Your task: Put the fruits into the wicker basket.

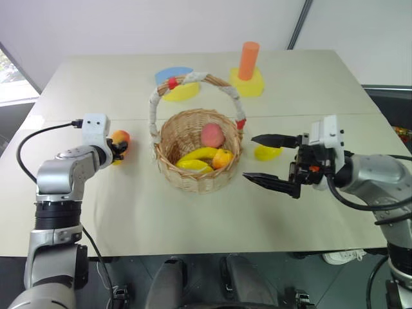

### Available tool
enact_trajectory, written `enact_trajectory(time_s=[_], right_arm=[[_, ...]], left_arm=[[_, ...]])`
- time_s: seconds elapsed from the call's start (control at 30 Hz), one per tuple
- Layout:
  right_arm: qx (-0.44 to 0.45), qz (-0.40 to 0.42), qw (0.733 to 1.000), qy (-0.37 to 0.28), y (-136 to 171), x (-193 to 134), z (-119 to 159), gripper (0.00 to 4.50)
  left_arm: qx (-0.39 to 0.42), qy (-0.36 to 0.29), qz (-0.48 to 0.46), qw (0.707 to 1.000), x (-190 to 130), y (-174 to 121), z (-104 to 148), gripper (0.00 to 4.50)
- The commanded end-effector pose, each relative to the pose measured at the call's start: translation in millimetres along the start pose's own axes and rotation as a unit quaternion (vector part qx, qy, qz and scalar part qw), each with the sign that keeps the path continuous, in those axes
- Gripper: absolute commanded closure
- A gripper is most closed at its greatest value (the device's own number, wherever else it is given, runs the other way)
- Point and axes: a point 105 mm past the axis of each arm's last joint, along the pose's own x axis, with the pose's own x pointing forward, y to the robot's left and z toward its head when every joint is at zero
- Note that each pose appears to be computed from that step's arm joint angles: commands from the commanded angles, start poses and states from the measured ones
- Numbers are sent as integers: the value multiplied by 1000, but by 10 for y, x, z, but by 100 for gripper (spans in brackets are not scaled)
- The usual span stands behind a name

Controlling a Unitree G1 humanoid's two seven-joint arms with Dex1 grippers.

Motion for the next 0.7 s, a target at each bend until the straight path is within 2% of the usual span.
enact_trajectory(time_s=[0.03, 0.1, 0.23, 0.3, 0.37, 0.4, 0.47, 0.57, 0.7], right_arm=[[-22, 3, 1000, -21, 15, 3, 126, 0], [-24, 1, 1000, -20, 7, -11, 130, 0], [-24, -9, 999, -19, -43, -56, 128, 0], [-25, -20, 999, -15, -139, -88, 107, 0], [-27, -26, 999, -13, -216, -108, 92, 0], [-28, -28, 999, -12, -240, -113, 87, 0], [-30, -31, 999, -10, -285, -120, 75, 0], [-31, -38, 999, -7, -341, -141, 53, 0], [-29, -53, 998, 0, -389, -177, 10, 0]], left_arm=[[19, -44, 17, 999, -156, 138, 167, 268], [20, -83, 4, 996, -302, 186, 274, 268], [27, -169, -87, 981, -728, 78, 487, 268], [72, -159, -237, 956, -1193, -290, 389, 268], [106, -117, -336, 928, -1457, -615, 229, 268], [121, -110, -358, 919, -1512, -719, 197, 268], [141, -116, -374, 909, -1530, -885, 228, 268], [148, -153, -378, 901, -1410, -1205, 441, 268], [185, -161, -347, 905, -1155, -1487, 582, 268]])
